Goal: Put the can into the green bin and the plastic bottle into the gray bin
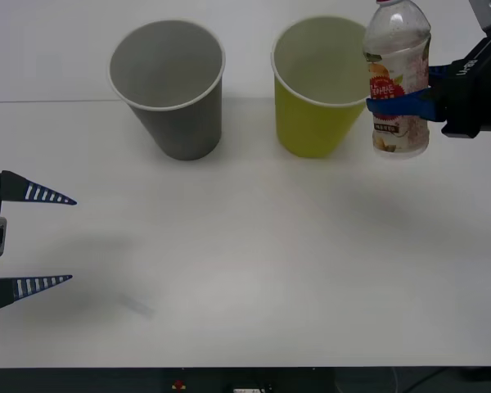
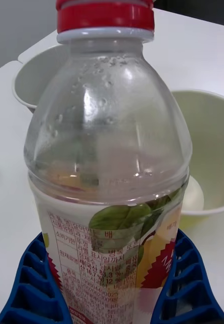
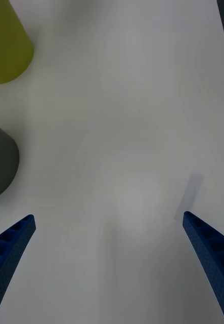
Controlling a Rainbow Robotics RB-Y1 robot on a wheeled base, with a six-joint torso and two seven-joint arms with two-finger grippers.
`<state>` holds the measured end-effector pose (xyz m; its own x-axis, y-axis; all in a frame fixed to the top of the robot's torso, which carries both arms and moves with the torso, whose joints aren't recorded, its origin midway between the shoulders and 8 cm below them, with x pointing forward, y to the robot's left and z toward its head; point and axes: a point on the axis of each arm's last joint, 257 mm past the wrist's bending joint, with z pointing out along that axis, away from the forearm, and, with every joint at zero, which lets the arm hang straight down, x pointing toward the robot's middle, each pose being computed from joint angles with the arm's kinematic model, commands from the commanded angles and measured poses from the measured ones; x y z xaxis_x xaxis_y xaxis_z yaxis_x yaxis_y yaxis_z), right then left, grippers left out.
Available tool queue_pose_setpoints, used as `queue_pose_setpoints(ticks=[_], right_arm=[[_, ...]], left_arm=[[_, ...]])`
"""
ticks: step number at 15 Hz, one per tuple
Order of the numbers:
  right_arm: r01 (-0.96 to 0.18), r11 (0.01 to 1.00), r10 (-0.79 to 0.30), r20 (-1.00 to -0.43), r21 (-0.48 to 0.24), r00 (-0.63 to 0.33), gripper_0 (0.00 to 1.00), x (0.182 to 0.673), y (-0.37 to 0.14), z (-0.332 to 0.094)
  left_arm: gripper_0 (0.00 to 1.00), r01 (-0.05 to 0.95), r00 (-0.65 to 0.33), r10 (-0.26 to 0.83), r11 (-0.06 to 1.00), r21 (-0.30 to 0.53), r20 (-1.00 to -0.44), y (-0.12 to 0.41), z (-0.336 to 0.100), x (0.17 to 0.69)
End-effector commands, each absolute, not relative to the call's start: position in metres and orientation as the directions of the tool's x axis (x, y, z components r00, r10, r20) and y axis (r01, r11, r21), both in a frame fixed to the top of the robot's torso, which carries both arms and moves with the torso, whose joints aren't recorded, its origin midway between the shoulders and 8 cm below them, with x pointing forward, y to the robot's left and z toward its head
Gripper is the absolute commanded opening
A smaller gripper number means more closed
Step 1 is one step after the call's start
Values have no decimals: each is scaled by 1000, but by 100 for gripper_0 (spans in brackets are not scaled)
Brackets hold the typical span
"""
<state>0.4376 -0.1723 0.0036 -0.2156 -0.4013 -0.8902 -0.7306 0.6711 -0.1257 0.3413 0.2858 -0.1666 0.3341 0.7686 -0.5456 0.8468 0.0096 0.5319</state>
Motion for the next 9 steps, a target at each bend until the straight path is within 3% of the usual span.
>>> queue_pose_setpoints(ticks=[1,5,9], right_arm=[[-762,628,-439,-880,-157,-181,0,450,-149,18],[-803,567,-481,-865,-180,-145,0,473,-108,40],[-836,524,-487,-862,-160,-141,0,492,-61,51]], left_arm=[[100,847,334,769,10,532,-546,286,-167,341],[100,847,334,769,10,532,-546,286,-167,341],[100,847,334,769,10,532,-546,286,-167,341]])
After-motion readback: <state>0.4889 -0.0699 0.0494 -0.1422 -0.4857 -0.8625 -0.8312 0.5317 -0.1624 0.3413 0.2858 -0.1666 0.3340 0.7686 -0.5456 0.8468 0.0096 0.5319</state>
